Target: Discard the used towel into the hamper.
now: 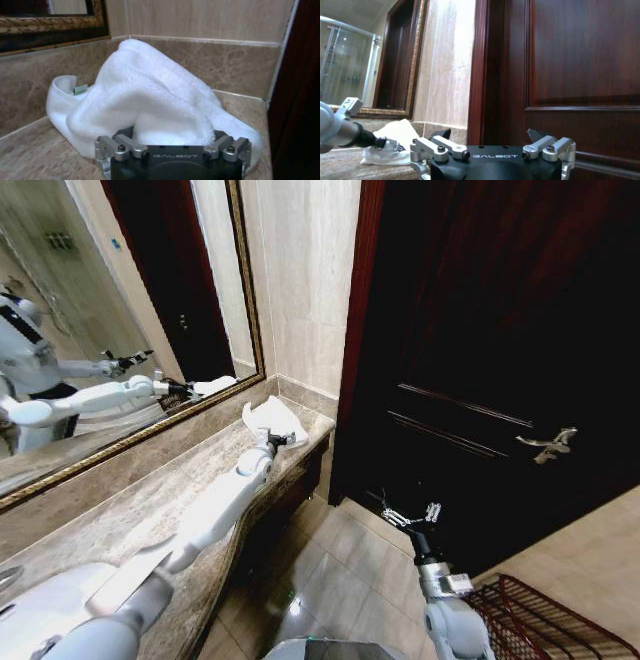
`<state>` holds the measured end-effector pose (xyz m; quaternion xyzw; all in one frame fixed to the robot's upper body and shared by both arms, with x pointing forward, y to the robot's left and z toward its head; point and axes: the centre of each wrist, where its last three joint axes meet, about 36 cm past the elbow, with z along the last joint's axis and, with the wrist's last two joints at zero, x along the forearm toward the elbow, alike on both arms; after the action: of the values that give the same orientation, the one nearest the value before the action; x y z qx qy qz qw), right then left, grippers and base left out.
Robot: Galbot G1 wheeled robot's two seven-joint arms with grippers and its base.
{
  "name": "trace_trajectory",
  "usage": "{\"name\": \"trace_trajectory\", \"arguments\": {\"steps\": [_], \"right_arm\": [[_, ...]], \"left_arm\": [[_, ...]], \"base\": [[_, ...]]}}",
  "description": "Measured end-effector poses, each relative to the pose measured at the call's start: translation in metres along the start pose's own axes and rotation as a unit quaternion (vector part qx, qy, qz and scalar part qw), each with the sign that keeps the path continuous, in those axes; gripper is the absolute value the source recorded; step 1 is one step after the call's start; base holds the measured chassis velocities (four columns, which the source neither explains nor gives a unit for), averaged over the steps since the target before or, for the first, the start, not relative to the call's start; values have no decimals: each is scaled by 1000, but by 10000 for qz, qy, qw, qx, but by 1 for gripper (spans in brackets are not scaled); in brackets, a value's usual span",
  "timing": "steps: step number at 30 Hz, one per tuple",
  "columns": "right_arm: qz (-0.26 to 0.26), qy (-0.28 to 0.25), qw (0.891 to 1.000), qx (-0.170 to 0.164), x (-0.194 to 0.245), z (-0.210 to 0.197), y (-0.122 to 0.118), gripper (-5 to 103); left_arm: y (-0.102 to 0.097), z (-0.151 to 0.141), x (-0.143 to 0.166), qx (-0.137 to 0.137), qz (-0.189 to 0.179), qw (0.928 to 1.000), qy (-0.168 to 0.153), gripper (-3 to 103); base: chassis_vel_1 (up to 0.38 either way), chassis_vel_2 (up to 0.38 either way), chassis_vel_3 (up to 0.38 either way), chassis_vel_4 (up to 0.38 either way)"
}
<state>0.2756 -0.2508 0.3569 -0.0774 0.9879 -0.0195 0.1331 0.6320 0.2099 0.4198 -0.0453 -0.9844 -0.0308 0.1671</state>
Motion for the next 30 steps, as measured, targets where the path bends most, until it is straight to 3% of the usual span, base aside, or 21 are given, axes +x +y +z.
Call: {"name": "trace_trajectory", "arguments": {"steps": [8,30], "right_arm": [[69,-6,10000,-23,5,1,-1,100],[80,-40,9999,-46,5,1,0,100]], "left_arm": [[-5,11,-3,4,-19,10000,-47,75],[-7,15,7,395,29,9991,-137,15]], "base": [[0,0,0,0],[0,0,0,0]]}}
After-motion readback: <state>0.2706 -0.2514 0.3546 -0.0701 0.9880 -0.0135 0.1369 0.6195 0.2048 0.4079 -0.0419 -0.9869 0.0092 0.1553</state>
